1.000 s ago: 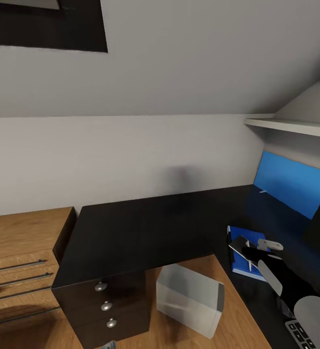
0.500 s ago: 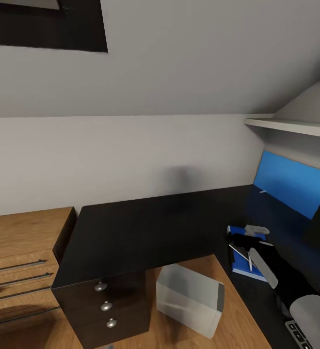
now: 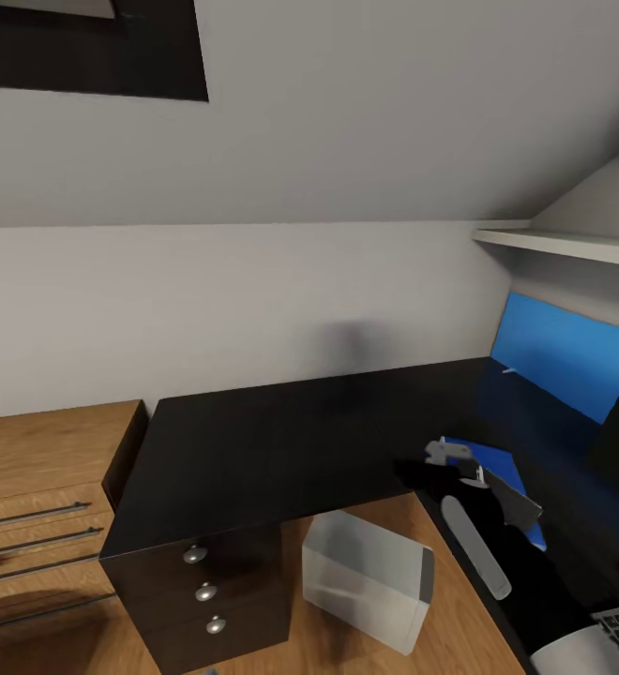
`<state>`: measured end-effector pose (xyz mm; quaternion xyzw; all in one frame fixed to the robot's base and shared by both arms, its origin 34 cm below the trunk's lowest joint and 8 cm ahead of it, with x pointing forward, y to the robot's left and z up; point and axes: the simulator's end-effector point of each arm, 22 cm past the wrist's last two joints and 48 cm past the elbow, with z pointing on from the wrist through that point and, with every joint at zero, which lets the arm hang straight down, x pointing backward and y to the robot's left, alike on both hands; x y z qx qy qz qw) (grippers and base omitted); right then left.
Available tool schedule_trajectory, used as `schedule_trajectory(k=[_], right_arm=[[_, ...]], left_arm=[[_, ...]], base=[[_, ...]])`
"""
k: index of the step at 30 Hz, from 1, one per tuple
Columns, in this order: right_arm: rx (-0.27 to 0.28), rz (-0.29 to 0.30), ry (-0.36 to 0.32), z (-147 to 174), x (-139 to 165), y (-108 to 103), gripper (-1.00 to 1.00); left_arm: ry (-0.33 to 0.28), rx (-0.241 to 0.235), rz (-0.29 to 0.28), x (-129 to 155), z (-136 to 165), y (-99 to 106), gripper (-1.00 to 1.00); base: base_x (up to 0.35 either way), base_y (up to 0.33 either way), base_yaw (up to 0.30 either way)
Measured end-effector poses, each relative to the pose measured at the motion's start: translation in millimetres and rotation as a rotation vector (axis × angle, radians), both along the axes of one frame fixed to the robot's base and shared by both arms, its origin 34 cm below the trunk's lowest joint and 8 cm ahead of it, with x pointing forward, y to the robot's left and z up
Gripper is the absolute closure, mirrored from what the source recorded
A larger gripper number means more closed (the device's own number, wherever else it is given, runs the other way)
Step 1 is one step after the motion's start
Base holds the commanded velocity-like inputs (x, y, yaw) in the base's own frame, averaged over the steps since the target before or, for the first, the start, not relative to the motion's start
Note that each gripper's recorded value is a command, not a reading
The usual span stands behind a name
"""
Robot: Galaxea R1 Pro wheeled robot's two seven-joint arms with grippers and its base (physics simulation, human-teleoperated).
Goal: In the bedroom, organize the workspace by keeping the computer under the desk, ensuring the monitor is on the desk, placing the keyboard on the desk next to the monitor, placing the mouse on the desk next to the keyboard, moving the folder from the swivel chair onto the desk next to the mouse, stacking the notebook on top of the folder with the pen on top of the notebook, and positioning the swivel chair next to the desk.
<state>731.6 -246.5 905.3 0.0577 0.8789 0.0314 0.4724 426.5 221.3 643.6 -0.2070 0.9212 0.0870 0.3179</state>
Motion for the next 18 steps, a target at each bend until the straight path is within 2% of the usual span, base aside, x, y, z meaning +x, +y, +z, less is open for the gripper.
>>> schedule_trajectory(k=[5, 6, 7, 11, 18], right_arm=[[0.005, 0.01, -0.001, 2.1, -1.3, 7.6, -1.0], [0.004, 0.018, 0.0, 1.9, -1.8, 11.6, -1.0], [-0.021, 0.039, 0.01, -3.7, -6.6, 36.0, -1.0], [-0.065, 0.018, 0.012, -3.8, -9.7, 37.3, -1.0], [-0.095, 0.041, -0.008, -1.9, -13.0, 52.0, -1.0]], left_arm=[[0.001, 0.001, 0.001, -0.2, -0.1, 0.3, -1.0], [0.001, 0.001, 0.001, -0.1, -0.1, 0.4, -1.0], [0.001, 0.001, 0.001, 0.5, -0.2, 0.3, -1.0], [-0.004, 0.0, 0.002, 1.5, 1.1, 0.6, -1.0], [-0.004, 0.009, 0.007, 1.4, 0.8, 5.5, -1.0]], base=[[-0.011, 0.0, 0.0], [-0.309, 0.0, 0.139], [-0.319, 0.0, 0.157], [-0.329, 0.0, 0.177], [-0.336, 0.0, 0.195]])
